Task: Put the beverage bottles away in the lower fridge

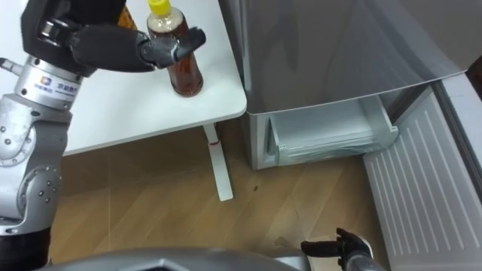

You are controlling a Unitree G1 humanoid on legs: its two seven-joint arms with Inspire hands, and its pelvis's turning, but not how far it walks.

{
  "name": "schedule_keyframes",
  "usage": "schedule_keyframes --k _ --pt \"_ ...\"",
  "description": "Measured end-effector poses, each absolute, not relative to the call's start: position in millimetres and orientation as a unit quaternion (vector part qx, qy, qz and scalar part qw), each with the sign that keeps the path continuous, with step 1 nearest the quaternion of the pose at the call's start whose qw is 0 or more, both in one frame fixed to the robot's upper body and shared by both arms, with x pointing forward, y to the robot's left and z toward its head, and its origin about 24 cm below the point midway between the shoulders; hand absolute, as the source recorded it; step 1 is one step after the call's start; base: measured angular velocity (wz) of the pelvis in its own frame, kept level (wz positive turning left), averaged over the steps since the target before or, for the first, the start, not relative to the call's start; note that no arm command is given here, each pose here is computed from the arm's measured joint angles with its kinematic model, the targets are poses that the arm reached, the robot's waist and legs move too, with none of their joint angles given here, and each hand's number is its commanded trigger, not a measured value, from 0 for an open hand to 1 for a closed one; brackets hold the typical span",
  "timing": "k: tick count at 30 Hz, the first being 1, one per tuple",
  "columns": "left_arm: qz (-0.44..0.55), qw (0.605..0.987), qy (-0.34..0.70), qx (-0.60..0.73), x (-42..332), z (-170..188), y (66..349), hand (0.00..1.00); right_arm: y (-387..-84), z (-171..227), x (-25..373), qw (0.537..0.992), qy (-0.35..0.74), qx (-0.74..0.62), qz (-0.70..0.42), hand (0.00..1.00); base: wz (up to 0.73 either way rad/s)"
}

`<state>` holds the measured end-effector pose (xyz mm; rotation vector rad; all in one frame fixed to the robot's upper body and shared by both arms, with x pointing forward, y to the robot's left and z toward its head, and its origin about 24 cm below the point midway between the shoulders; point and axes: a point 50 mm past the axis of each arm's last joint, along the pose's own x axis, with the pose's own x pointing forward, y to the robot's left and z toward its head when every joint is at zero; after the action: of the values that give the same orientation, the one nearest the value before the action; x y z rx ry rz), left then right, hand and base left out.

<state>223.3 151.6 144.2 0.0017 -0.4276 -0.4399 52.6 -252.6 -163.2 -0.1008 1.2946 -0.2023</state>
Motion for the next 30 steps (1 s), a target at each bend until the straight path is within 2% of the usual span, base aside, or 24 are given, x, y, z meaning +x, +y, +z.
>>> schedule_keyframes --k 13,30 --pt "-0.221 0.959 -0.179 -0.005 227.1 133.4 148.5 0.0 -252.2 -163.2 53.1 0.79 0.602 -0.054 -0.104 0.0 0.0" --pt "-0.148 0.979 -0.141 -0.019 236.2 114.2 163.9 0.0 -252.6 -163.0 52.6 0.794 0.593 -0.058 -0.119 0.0 0.0"
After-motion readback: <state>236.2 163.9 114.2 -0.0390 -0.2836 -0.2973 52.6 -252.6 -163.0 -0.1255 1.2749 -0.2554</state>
